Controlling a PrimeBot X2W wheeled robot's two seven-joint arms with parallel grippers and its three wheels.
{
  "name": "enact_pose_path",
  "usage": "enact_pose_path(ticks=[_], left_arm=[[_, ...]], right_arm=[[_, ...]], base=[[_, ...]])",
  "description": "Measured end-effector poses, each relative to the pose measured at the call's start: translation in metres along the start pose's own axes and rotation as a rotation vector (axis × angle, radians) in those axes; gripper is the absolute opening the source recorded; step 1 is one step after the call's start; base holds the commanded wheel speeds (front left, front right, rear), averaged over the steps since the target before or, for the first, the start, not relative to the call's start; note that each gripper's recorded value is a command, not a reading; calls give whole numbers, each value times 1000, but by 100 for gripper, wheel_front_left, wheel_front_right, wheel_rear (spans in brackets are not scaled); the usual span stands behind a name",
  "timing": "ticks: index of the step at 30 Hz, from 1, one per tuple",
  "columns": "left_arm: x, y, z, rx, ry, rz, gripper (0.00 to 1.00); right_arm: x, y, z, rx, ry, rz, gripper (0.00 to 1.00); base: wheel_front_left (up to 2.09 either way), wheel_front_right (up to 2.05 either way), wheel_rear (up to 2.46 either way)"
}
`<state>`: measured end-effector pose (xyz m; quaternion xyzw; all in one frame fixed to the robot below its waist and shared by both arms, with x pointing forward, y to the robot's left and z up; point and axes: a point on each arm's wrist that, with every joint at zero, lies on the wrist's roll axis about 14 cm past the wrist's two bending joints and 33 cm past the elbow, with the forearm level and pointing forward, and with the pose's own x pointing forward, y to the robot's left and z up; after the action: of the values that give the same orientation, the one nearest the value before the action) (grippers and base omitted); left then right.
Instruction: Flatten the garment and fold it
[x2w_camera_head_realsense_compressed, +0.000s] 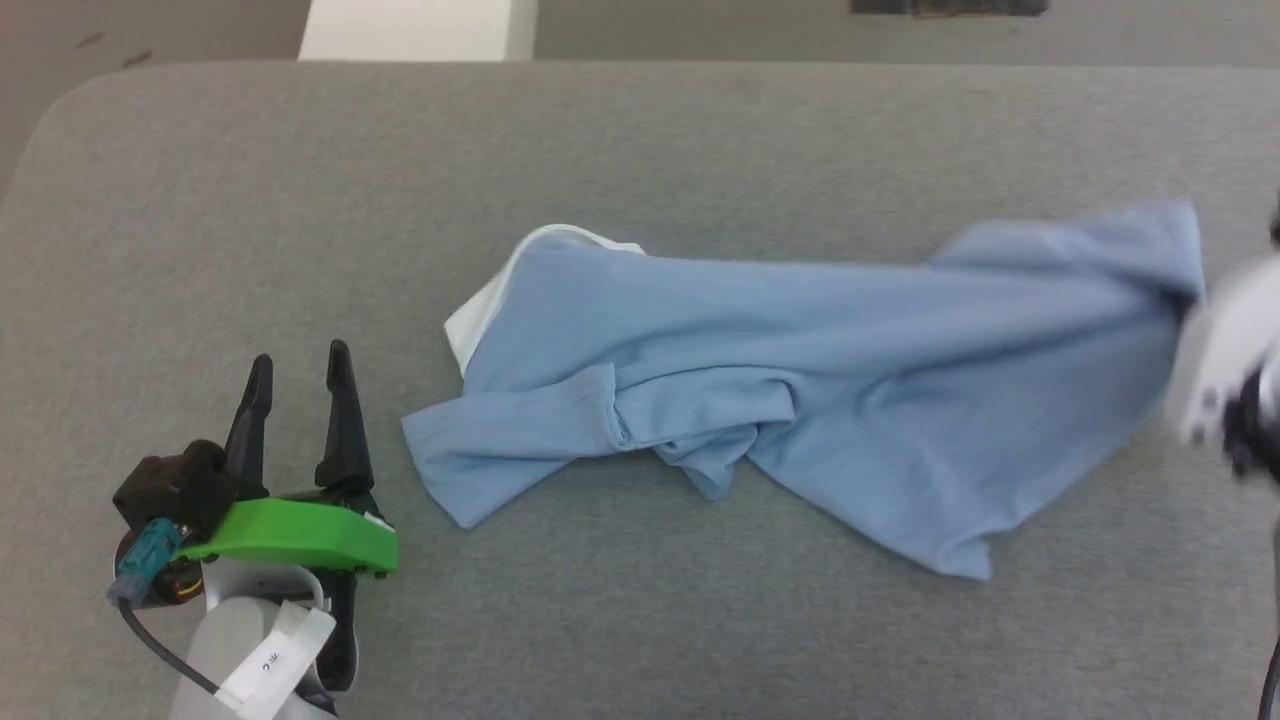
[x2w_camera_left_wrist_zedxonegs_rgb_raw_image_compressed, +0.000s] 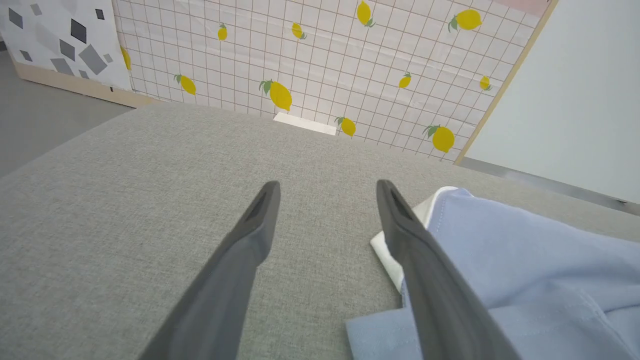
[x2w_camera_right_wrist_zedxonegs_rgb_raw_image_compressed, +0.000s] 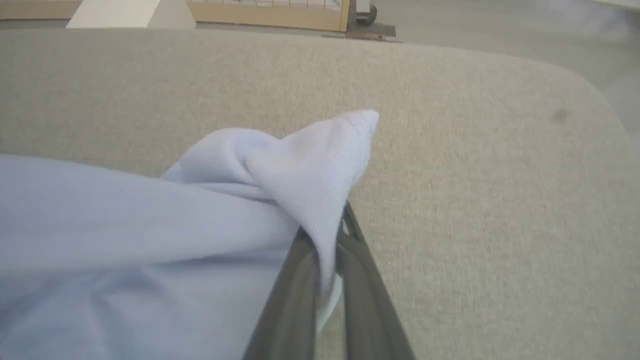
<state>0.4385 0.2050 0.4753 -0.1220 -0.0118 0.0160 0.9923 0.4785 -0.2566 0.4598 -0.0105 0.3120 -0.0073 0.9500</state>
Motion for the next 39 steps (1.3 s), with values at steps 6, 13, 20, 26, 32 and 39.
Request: enact_pose_path(ticks=[6, 13, 20, 26, 32, 39], left_arm=[[2, -17, 3, -9, -3, -44, 100], [3, -27, 7, -18, -6, -71, 100], [-3, -30, 9, -19, -2, -75, 100], [-8, -29, 12, -22, -8, -72, 100], [-10, -28, 10, -21, -1, -71, 100], [-6, -23, 0, -19, 27, -59, 100]], right_arm=[[-46, 5, -113, 156, 227, -11, 0], [-74, 27, -160, 247, 334, 34, 35], [-79, -2, -86, 306, -57, -38, 100], [-91, -25, -30, 317, -321, -97, 100], [-60, 22, -22, 161, -209, 26, 100], [-18, 69, -21, -172, 40, 150, 100]], base=[[0, 0, 0], [0, 0, 0], [0, 0, 0], [0, 0, 0], [0, 0, 0], [0, 0, 0]])
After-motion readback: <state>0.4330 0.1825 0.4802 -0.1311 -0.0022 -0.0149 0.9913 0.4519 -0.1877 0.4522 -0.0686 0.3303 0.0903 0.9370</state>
